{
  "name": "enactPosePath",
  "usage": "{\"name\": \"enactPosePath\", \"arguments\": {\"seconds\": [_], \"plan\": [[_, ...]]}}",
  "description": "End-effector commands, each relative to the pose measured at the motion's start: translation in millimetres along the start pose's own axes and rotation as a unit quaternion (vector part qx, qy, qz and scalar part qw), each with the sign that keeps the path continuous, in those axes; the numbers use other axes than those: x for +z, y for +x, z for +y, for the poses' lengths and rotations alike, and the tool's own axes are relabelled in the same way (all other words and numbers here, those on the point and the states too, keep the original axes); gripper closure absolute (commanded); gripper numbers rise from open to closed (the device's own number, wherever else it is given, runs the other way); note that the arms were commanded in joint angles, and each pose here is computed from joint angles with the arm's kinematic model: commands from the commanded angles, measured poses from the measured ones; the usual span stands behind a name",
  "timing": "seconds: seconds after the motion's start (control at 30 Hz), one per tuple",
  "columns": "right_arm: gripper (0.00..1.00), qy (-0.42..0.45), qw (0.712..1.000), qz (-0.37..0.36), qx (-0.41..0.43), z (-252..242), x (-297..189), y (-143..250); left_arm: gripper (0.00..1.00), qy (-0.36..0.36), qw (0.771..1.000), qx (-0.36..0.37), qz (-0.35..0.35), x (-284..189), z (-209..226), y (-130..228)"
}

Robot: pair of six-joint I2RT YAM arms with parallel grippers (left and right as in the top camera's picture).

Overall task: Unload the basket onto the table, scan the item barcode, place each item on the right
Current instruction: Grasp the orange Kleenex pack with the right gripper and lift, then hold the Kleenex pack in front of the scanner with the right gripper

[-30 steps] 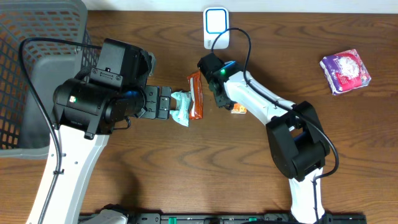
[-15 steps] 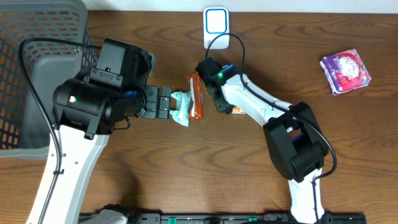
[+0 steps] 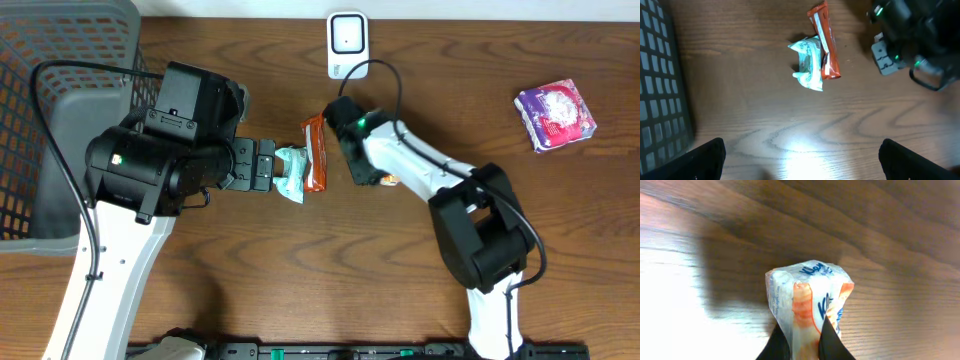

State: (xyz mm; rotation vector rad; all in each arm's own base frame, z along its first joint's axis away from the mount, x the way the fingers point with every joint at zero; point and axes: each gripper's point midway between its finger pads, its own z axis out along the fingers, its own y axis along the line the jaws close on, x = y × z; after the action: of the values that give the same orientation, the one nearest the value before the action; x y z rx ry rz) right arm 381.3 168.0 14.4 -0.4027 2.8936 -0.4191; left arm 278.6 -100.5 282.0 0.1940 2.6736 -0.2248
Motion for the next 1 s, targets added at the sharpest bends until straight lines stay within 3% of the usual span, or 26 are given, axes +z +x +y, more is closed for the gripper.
{"name": "enactPosePath", "arguments": {"seconds": [0.0, 0.07, 0.23, 0.37, 0.63, 0.8, 0.97], "plan": [[0.99, -0.164, 0.986, -0.002, 0.016, 19, -24, -23, 0.02, 0.001, 1.0, 0.003, -0.002, -2, 0, 0], [0.99, -0.254, 0.967, -0.005, 0.017, 26, -38, -33, 0.02, 0.001, 1.0, 0.003, -0.002, -2, 0, 0], [0.99, -0.47, 0.881, -0.042, 0.039, 22, -73, -57, 0.02, 0.001, 1.0, 0.003, -0.002, -2, 0, 0], [0.99, -0.572, 0.807, -0.132, 0.059, -9, -102, -95, 0.02, 0.001, 1.0, 0.003, -0.002, -2, 0, 0], [0.99, -0.548, 0.77, -0.296, 0.14, -53, -135, -184, 0.02, 0.001, 1.0, 0.003, -0.002, -2, 0, 0], [0.99, -0.484, 0.764, -0.332, 0.266, -73, -125, -221, 0.02, 0.001, 1.0, 0.003, -0.002, -2, 0, 0], [0.99, -0.488, 0.743, -0.363, 0.28, -57, -114, -241, 0.02, 0.001, 1.0, 0.003, -0.002, -2, 0, 0]]}}
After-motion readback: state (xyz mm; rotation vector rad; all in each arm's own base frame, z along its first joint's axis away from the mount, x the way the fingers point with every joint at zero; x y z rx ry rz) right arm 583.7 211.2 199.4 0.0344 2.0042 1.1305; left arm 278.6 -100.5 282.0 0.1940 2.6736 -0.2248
